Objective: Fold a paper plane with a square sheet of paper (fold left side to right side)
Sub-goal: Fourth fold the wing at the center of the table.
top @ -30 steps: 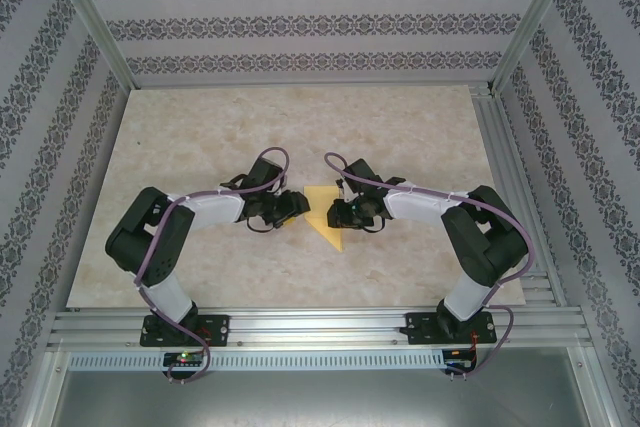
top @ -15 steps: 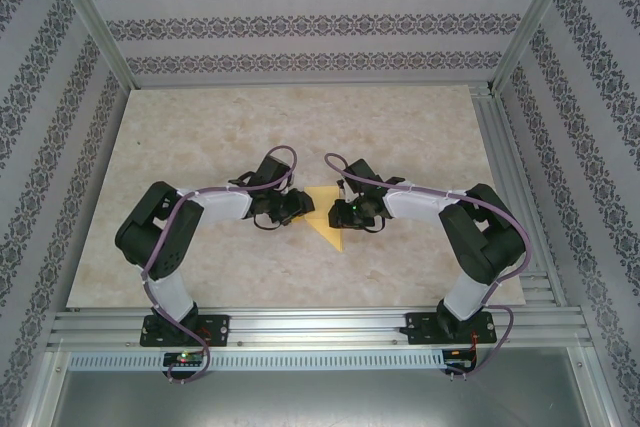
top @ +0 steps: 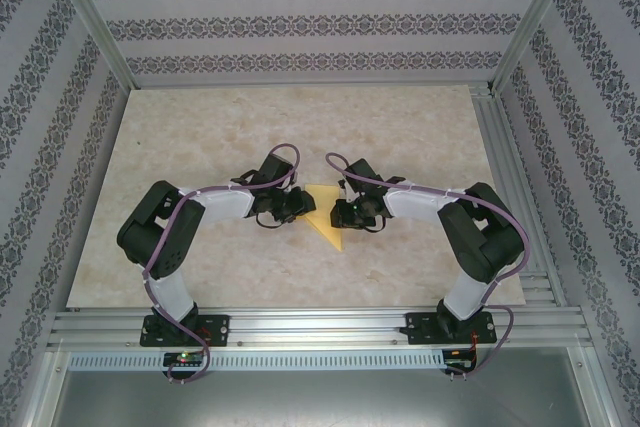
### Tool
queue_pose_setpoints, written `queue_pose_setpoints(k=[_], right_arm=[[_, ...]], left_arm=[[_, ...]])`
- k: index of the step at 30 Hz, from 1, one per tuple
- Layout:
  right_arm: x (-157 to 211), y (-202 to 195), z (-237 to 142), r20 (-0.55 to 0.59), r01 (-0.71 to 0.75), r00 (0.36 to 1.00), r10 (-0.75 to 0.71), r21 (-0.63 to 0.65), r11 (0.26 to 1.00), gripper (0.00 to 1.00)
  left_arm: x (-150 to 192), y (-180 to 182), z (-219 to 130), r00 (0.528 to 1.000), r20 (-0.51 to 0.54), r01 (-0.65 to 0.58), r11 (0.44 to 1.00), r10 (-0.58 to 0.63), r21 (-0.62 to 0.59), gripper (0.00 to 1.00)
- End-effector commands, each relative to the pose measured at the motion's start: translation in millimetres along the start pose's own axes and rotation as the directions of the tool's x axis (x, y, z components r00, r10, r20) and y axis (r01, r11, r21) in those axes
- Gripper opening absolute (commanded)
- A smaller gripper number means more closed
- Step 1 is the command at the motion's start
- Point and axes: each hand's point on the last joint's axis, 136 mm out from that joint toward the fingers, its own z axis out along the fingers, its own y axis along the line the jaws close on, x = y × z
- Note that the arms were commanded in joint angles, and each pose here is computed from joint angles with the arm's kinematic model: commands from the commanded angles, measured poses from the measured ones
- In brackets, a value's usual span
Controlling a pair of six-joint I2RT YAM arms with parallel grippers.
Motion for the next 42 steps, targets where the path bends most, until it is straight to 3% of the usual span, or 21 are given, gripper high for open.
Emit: queue_pose_setpoints(k=[1,8,17,32,42], right_arm=[[-12,0,-9,0.036,0.017,0.999,-0.018,0.017,1.000,0.27],[-23,-1,-49,0.155,0.060,0.985,-0.073,0.086,0.994,0.41],[2,26,-65,0.256,0.245,0.921,-0.294,0.209,0.947,0.47],[17,36,-15,0.098,0.381,0.883,-0.460,0.422,0.823,0.47],[20,38,-4,0.060,0.425,0.862,-0.503,0.457,0.782,0.44]], left_arm=[[-3,-16,-1,1.000,0.008,-0.022,0.999,0.022,0.029,0.23],[-2,-23,-3,0.999,0.007,-0.037,0.999,0.037,0.034,0.11],[-1,-31,-6,0.999,0.007,-0.039,0.999,0.038,0.038,0.09],[-1,-26,-7,1.000,0.017,-0.017,1.000,0.017,0.016,0.10],[-1,-29,-2,0.999,-0.001,0.038,0.998,-0.038,0.042,0.12]])
